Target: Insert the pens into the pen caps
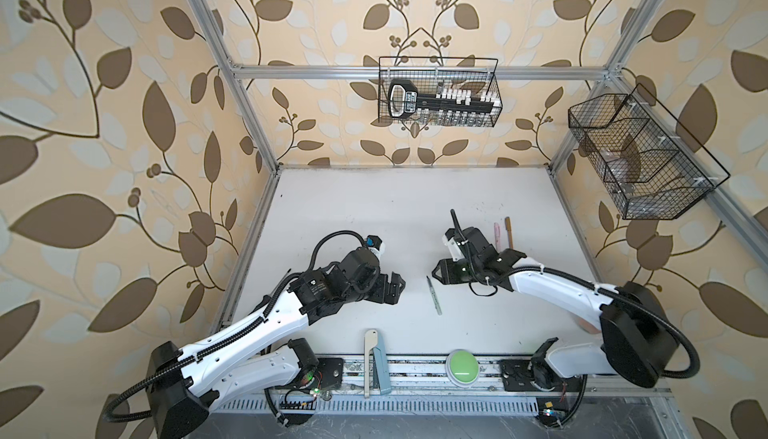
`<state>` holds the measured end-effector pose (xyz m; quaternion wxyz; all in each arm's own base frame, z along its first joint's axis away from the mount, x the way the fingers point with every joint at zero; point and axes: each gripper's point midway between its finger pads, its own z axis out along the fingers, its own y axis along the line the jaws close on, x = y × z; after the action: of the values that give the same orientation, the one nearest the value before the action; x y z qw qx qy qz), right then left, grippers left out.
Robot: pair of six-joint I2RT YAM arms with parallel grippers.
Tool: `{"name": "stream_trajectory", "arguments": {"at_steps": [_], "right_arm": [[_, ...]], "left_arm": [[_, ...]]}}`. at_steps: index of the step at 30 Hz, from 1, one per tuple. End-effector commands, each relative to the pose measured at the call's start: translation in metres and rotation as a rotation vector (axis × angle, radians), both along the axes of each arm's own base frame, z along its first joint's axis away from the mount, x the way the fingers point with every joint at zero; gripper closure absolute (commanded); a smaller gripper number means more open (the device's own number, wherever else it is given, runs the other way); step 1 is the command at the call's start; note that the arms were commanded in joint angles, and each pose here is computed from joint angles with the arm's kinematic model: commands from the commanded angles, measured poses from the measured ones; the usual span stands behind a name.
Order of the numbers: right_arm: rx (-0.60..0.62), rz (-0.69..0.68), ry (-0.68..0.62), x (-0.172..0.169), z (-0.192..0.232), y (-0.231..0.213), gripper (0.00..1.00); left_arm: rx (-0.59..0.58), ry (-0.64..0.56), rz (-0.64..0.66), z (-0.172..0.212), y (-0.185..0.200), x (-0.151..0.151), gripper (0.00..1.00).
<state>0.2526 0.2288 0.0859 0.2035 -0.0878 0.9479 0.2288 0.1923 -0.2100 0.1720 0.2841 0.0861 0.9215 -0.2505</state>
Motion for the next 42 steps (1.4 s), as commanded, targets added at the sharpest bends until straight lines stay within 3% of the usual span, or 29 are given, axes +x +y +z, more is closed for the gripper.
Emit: {"name": "stream_trajectory", "arguments": {"at_steps": [1, 7, 14, 18, 24, 28, 37, 40, 42], "right_arm": [[-0.126, 0.035, 0.106, -0.045, -0.031, -0.021, 0.49], [-0.155, 0.085, 0.139, -0.087, -0.053, -0.017, 0.48], [-0.171, 0.118, 0.097, -0.086, -0.062, -0.018, 0.47], [-0.118, 0.163, 0.113, -0.084, -0.062, -0.001, 0.46], [-0.055, 0.252, 0.204, -0.107, -0.070, 0.023, 0.46], [0.077, 0.260, 0.242, -0.118, -0.065, 0.041, 0.47], [0.305, 0.214, 0.197, -0.112, -0.040, 0.058, 0.47], [0.269, 0.149, 0.156, -0.105, -0.027, 0.036, 0.47], [0.174, 0.041, 0.114, -0.093, -0.022, 0.002, 0.47]], "left_arm": [[-0.030, -0.046, 0.061, 0.014, 0.007, 0.004, 0.01], [-0.043, -0.029, 0.092, 0.009, 0.010, 0.003, 0.01], [-0.060, -0.032, 0.090, 0.009, 0.012, -0.001, 0.01], [-0.064, -0.038, 0.088, 0.011, 0.015, -0.003, 0.01], [-0.034, -0.036, 0.121, 0.010, 0.028, -0.006, 0.01], [-0.043, -0.018, 0.106, 0.004, 0.020, -0.005, 0.01], [-0.026, 0.036, 0.084, -0.026, -0.011, 0.013, 0.01], [-0.050, 0.050, 0.065, -0.032, -0.027, 0.018, 0.01], [-0.056, 0.049, 0.046, -0.032, -0.042, 0.019, 0.01]]}}
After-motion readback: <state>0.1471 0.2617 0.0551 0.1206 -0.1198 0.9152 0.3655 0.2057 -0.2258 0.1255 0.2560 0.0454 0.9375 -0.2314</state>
